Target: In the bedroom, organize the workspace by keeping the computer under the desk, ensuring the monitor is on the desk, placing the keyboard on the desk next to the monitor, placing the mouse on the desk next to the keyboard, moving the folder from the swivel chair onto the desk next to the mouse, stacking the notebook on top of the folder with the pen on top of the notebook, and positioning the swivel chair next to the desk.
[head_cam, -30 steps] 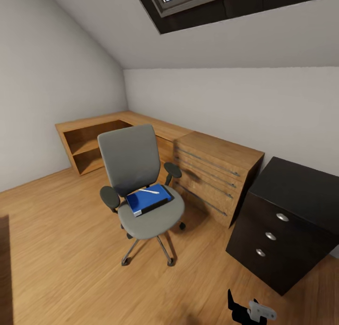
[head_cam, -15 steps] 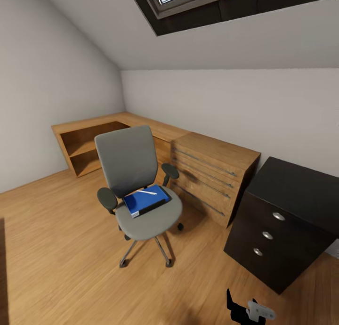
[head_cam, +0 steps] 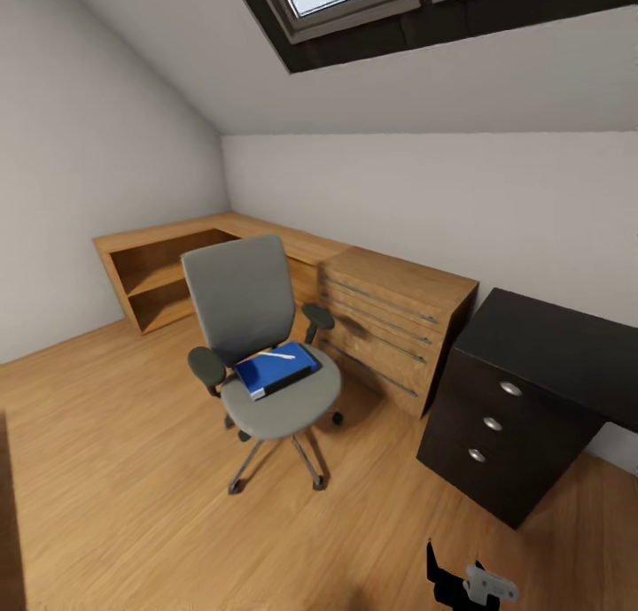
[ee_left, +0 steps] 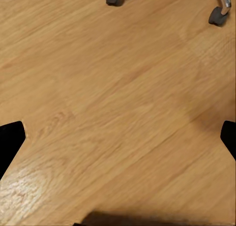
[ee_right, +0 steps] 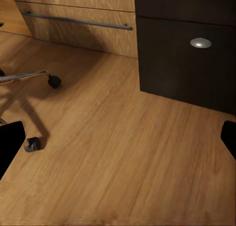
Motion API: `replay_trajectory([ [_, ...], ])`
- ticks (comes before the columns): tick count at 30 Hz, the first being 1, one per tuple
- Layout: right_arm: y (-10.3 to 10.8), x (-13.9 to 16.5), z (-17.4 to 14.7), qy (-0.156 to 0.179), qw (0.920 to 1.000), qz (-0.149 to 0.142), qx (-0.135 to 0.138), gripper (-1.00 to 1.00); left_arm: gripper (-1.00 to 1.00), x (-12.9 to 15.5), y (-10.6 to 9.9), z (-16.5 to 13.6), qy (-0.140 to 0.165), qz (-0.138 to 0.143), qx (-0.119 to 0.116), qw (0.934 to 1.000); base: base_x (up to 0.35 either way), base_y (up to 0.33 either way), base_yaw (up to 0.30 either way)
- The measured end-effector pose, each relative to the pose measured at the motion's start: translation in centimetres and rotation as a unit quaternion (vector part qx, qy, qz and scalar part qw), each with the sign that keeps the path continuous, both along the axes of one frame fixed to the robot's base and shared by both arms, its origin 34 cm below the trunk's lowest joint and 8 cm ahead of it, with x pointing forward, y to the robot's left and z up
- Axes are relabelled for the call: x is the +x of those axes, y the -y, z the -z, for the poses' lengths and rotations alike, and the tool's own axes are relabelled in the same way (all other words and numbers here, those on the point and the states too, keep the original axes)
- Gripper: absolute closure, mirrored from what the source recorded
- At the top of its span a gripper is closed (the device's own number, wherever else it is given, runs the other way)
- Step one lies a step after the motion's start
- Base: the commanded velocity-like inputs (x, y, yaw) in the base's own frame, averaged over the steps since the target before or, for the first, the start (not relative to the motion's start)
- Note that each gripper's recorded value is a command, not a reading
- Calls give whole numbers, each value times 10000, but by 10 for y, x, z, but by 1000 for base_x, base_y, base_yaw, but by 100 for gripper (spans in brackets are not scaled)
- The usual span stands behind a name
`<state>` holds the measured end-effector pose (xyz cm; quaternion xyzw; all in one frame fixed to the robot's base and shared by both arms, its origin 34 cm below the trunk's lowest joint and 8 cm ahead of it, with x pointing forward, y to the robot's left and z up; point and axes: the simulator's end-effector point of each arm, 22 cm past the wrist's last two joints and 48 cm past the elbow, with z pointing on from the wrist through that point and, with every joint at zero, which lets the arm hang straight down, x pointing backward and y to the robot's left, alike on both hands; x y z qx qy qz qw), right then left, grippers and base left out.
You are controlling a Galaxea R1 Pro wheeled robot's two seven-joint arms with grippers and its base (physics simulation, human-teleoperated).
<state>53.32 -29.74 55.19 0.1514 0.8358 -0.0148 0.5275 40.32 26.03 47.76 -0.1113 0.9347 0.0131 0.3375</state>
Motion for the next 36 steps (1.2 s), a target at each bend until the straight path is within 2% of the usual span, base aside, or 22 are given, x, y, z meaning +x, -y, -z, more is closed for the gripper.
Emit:
replay_trajectory([
  [4,0,0,0,5,10000,0,1,-100,-100,-1,0,0,-6,1,3,10000,-294,196,-32],
  [14,-2,0,0,1,10000,-22,7,-100,-100,-2,1,1,-21,4,-5,10000,-296,203,-195],
  [28,-4,0,0,-9,10000,-34,26,-100,-100,-2,1,1,-23,-1,-3,10000,-299,183,-23],
  [36,-5,2,-3,31,10000,-34,32,-100,-100,0,1,-1,13,-1,-4,10000,-263,75,-80],
])
